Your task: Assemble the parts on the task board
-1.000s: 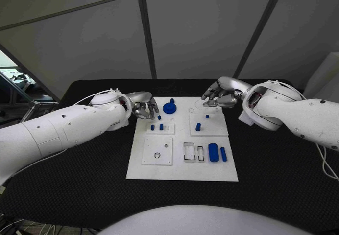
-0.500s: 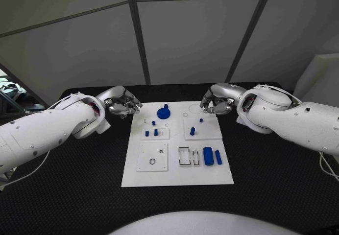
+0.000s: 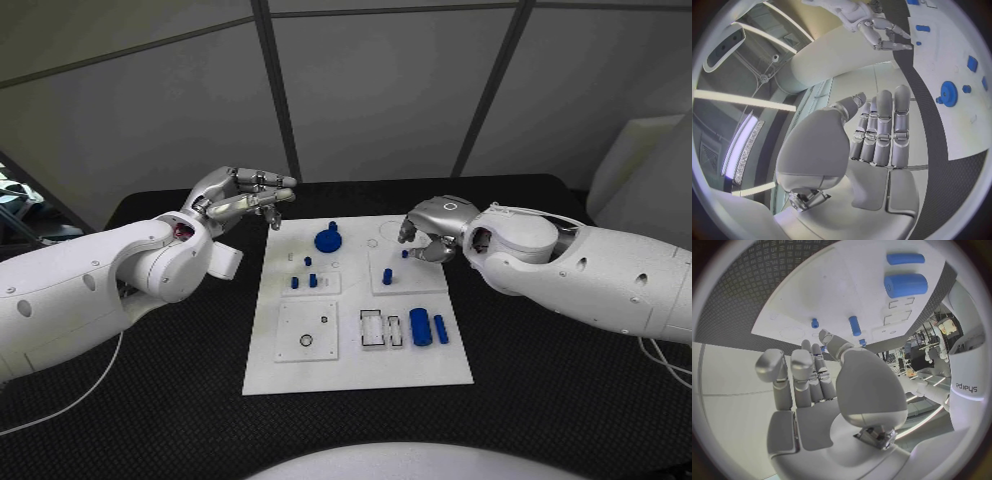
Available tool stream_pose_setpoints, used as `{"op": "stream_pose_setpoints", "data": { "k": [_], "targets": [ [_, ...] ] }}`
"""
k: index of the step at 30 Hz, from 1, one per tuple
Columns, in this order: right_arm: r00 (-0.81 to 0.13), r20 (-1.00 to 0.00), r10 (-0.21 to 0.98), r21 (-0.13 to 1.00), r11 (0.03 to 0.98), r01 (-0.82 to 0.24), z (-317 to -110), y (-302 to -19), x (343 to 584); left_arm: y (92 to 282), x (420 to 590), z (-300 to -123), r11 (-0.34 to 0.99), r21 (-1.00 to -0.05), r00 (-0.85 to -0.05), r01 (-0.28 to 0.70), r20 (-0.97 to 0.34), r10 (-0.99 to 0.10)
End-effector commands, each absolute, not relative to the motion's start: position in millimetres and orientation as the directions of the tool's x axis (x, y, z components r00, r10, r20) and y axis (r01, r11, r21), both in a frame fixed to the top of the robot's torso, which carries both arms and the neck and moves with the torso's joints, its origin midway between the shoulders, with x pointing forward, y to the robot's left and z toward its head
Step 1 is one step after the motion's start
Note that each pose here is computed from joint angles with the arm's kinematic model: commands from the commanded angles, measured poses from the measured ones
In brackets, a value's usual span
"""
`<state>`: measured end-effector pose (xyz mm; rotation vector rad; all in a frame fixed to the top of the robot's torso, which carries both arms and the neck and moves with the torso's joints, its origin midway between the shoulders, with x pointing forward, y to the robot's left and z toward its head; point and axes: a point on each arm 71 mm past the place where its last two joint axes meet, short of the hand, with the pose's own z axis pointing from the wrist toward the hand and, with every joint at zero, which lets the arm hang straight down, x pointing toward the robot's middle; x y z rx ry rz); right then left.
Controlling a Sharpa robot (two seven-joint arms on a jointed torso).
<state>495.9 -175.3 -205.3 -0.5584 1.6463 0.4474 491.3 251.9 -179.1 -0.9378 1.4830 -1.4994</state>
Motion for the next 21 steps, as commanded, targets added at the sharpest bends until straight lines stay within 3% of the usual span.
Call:
{"op": "stream_pose_setpoints", "data": {
  "k": [1,21],
  "targets": [
    [-0.029,-0.986,-0.166,-0.111,0.773,-0.625,-207.1,-171.1,494.1,251.6,491.1,-175.1,-0.129,-0.991,-0.359,0.031,0.11,-0.927],
    [0.004,-0.98,-0.201,-0.155,0.741,-0.654,-221.1,-162.4,491.1,246.3,488.8,-174.4,-0.152,-0.988,-0.367,0.027,0.131,-0.921]
  ]
}}
